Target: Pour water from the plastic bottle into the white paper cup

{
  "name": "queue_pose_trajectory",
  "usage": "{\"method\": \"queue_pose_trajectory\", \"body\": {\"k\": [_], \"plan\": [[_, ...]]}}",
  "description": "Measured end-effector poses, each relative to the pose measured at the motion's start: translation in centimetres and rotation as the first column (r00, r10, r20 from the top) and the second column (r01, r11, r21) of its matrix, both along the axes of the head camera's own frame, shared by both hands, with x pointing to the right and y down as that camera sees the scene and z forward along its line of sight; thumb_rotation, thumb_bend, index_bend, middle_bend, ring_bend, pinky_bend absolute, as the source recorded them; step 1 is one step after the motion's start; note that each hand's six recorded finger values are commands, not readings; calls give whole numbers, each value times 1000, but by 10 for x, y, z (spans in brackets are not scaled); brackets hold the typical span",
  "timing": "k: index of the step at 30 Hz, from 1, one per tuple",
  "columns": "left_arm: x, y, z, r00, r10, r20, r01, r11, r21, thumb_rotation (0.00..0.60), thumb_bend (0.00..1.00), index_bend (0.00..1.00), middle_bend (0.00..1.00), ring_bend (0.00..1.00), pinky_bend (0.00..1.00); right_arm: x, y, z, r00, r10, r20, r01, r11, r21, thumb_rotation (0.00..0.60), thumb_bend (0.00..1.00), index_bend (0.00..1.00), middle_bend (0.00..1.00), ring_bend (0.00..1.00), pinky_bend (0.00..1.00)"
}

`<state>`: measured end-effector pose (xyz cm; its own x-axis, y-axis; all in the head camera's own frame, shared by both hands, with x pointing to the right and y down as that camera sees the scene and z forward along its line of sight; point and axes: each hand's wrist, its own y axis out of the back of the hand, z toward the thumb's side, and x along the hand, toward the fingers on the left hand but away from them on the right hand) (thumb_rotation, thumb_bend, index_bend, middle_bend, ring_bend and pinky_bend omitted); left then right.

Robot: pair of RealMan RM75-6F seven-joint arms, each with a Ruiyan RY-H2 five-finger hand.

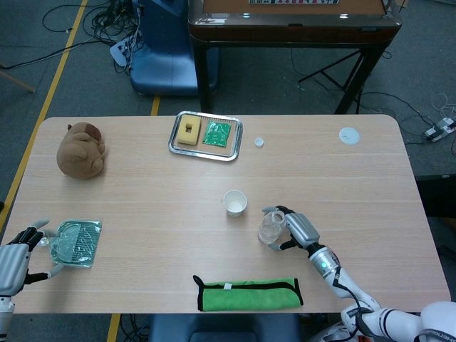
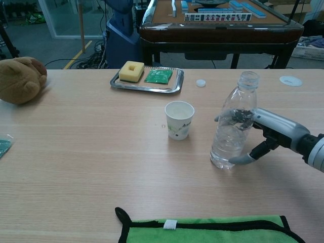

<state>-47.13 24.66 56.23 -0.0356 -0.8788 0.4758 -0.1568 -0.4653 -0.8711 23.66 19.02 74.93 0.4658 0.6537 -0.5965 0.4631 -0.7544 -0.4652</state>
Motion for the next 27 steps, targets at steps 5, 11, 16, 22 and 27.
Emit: {"method": "queue_pose_trajectory", "body": {"k": [5,11,16,22,27], "plan": [[0,0,0,1000,-2,1,2,1000,-2,600,69,363,188,272,494,-1,-1,0,1000,15,7,-15,1000,-10,600,0,256,308,192,260],[0,0,0,1000,-3,1,3,1000,-3,600,68,367,188,272,494,-2,-2,1,1000,23,10,-23,1000,-9,600,0,287,333,216,265],[-1,0,0,1000,-6,2,6,1000,-4,600,69,373,188,272,494,-4,-2,2,999,30,13,-30,1000,-7,600,28,324,362,247,278],[-2,0,0,1000,-8,4,8,1000,-5,600,69,378,188,272,494,-5,-3,1,999,36,15,-36,999,-1,600,56,380,406,291,315],[-2,0,0,1000,-8,5,8,1000,-6,600,68,381,188,272,494,-5,-4,0,999,41,16,-42,999,10,600,87,429,449,331,348]]}}
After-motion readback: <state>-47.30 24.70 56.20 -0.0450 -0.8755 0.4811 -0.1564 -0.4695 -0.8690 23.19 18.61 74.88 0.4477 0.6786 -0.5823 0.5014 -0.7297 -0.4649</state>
